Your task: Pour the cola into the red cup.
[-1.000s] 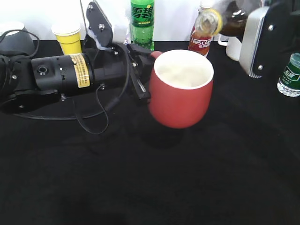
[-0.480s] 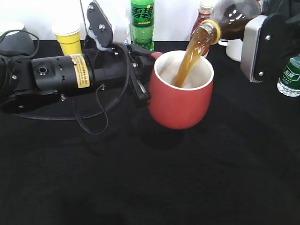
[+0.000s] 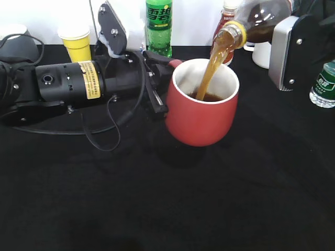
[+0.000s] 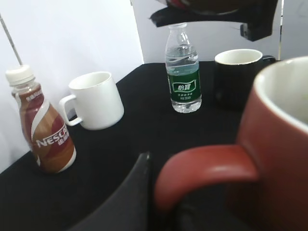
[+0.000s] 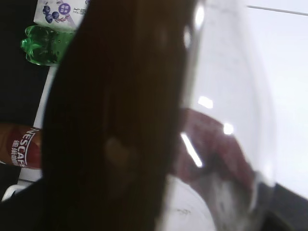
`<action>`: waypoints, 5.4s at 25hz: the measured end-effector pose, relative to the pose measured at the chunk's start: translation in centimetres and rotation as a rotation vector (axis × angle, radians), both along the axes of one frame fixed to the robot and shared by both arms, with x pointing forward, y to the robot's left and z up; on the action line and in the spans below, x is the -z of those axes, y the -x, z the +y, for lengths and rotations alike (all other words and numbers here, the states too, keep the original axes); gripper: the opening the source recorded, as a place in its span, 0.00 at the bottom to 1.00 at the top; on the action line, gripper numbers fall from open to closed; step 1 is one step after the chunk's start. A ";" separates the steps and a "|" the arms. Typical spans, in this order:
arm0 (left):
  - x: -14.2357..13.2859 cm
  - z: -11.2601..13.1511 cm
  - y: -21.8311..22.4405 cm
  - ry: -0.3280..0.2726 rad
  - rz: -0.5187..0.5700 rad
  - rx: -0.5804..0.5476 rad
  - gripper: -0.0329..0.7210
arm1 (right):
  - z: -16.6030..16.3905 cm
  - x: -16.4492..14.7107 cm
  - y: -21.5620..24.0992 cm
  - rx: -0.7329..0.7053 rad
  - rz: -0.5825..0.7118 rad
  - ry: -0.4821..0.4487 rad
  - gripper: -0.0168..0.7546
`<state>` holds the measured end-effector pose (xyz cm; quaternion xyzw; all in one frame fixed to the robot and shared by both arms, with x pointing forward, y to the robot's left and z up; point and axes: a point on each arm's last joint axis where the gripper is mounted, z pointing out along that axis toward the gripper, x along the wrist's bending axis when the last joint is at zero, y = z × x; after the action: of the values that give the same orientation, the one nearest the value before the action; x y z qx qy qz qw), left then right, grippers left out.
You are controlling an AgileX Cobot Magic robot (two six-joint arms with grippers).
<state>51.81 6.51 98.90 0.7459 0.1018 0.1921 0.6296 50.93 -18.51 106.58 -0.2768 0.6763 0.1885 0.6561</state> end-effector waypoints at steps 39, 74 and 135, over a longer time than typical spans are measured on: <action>-0.2 10.6 -6.5 0.050 0.022 -0.389 0.11 | 0.0 -0.2 0.0 0.095 0.989 -1.267 0.66; 1.6 17.9 2.9 0.036 0.032 -0.739 0.45 | 0.4 10.6 -7.8 0.210 0.802 -1.372 0.66; -6.8 24.1 28.7 -0.003 0.404 -1.135 0.36 | -11.5 1.1 27.7 0.904 0.863 -1.518 0.75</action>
<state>23.09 30.62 105.68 0.5976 0.6014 0.3527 0.3959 23.28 -29.99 105.49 0.5956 0.5993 0.3892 0.3668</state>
